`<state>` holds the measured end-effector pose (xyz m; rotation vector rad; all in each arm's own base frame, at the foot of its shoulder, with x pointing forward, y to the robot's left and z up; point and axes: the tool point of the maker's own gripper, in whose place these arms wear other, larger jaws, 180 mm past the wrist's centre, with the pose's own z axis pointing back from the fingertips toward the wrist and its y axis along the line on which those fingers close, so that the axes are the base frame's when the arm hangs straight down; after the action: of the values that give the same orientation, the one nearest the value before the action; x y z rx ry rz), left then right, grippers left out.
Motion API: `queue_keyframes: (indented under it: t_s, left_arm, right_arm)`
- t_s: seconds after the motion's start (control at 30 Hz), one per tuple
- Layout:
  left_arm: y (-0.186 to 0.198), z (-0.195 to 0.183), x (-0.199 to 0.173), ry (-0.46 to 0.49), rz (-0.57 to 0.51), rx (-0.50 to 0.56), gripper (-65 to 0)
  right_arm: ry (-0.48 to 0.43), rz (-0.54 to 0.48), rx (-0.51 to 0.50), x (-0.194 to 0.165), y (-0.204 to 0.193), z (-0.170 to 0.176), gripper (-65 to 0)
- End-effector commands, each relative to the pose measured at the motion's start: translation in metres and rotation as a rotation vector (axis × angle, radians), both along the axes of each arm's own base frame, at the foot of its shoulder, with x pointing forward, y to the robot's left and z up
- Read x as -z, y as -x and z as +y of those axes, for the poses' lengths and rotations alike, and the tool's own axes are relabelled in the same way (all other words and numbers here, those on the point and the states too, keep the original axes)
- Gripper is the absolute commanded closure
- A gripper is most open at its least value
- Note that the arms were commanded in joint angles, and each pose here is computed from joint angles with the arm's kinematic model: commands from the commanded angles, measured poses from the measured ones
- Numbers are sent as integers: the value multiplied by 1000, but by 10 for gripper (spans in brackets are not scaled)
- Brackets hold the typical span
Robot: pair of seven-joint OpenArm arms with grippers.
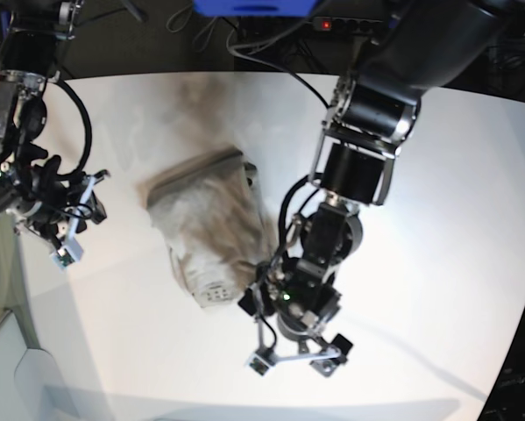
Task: Layout the t-shirt on the table in an organized manner, then fold the t-shirt properly
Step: 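Push and flatten the bundle with the left gripper, then lift away, then square the bundle sides with both grippers and release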
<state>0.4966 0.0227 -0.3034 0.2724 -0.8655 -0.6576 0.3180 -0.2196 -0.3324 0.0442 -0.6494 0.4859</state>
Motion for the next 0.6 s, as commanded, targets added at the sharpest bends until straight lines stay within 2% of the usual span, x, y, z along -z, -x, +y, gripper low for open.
queue_keyframes:
  t_s: [0.0, 0.27, 0.37, 0.57]
  left_arm:
    - [-8, -2, -24, 22, -53, -11, -650]
    - [28, 15, -12, 19, 3, -94, -650]
    - [46, 52, -10, 6, 26, -188, -650]
    - [95, 153, -6, 22, 49, -463, -650]
  right_arm:
    - [-5, -57, -15, -16, -12, 3, -251]
    - [-8, -43, -119, -11, -15, 38, -248]
    - [-38, -56, -155, -14, -20, 60, -248]
    - [-129, -104, -170, -26, -34, 95, -239]
